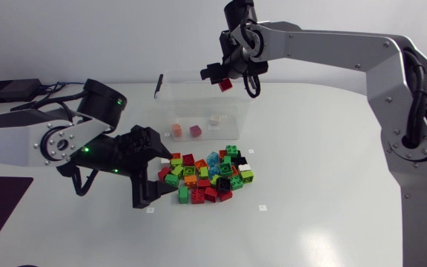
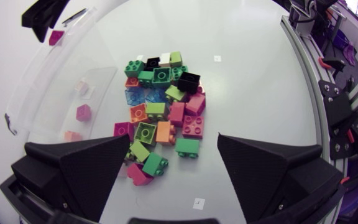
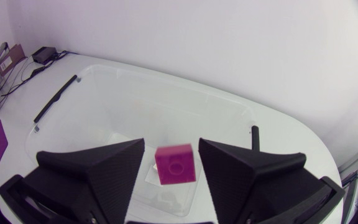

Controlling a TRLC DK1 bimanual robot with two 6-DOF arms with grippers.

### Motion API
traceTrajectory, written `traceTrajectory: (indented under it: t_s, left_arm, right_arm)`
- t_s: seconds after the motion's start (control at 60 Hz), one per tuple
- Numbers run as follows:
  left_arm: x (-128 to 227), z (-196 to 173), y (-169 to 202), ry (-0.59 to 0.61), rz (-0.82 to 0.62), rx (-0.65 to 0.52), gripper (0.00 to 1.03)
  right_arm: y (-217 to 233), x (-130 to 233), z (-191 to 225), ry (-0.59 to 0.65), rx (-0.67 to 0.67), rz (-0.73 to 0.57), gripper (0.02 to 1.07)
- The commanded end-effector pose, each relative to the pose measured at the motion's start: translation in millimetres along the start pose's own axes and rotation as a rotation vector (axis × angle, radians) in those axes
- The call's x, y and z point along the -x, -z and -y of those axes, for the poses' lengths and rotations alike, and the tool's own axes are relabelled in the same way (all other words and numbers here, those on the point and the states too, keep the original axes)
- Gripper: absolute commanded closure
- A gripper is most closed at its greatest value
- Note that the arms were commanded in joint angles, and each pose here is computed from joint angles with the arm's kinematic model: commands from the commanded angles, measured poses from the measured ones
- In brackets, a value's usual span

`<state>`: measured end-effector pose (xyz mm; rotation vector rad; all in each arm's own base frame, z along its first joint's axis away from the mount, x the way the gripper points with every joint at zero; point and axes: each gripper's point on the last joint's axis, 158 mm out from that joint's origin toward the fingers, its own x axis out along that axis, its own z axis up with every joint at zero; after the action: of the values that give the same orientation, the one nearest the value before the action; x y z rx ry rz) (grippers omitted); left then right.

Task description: Place the duplo bricks in the container

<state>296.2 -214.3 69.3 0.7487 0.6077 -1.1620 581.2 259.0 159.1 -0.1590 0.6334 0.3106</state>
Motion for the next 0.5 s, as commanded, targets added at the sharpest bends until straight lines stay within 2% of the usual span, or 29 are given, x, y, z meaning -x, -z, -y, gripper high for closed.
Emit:
traceTrajectory:
  t_s: [0.0,0.217,0.483]
  left_arm:
    - [-16.6,21.9,13.8,0.078,-0.039,-0.025,0.06]
    - [-39.5,33.6,32.8,0.15,-0.111,-0.043,0.07]
    - [-55.8,32.6,39.2,0.182,-0.136,-0.044,0.1]
  right_arm:
    - [-4.2,-3.8,6.6,0.017,-0.03,0.001,0.07]
    - [-12.5,37.8,13.9,0.017,-0.036,0.041,0.07]
    - [11.9,91.6,16.5,0.002,-0.023,0.062,0.07]
